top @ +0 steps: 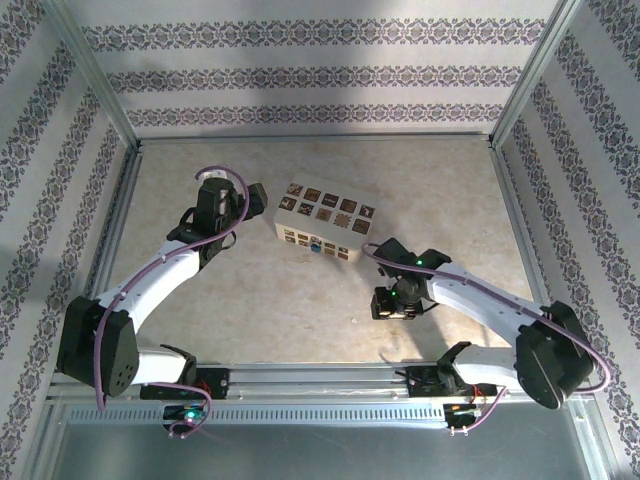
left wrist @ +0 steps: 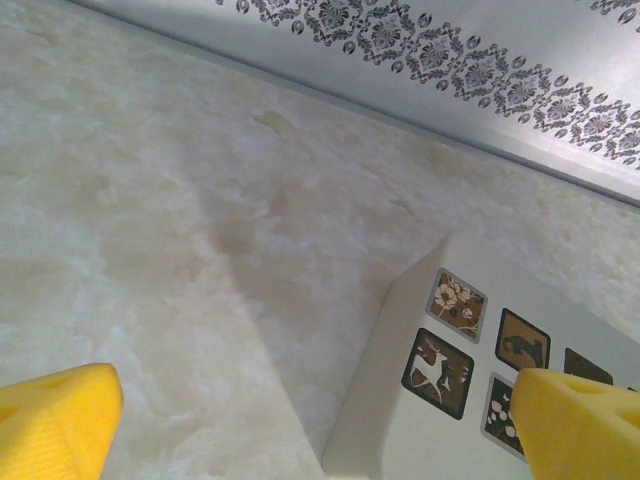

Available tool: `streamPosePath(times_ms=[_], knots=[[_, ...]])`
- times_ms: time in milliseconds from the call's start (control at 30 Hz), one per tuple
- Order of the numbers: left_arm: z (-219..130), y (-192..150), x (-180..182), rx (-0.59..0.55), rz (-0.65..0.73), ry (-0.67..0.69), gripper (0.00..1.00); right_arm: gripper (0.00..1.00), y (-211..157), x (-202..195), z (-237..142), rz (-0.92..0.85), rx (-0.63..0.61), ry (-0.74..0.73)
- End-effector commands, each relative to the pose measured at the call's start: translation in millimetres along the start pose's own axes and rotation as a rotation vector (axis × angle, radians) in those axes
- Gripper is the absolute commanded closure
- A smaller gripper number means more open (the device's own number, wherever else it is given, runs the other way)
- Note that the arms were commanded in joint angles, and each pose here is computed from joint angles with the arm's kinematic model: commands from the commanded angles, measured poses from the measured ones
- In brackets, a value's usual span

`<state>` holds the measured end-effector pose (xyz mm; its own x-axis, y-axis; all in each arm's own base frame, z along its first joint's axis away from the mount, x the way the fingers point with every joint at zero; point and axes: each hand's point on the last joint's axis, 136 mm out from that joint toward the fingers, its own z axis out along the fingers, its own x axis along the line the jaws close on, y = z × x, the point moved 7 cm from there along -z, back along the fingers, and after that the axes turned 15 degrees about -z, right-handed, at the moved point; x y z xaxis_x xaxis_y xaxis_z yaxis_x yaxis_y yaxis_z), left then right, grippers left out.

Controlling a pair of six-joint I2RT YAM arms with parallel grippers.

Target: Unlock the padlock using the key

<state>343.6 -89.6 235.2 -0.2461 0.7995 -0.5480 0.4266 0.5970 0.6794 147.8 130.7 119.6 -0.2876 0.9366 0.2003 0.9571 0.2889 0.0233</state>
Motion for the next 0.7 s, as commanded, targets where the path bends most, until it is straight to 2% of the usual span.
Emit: streamPosePath(times_ms=[0,667], knots=[[-4.1,11.7,-10.8,-0.054,-0.024,-0.03,0.0,0.65,4.8,0.0,1.3,-0.004,0.012,-0.052],[-2.2,6.2,-7.8,-0.03,-0.033,-0.021,0.01,0.77,24.8,8.5,27.1,-0.033,0.052,-0.07]])
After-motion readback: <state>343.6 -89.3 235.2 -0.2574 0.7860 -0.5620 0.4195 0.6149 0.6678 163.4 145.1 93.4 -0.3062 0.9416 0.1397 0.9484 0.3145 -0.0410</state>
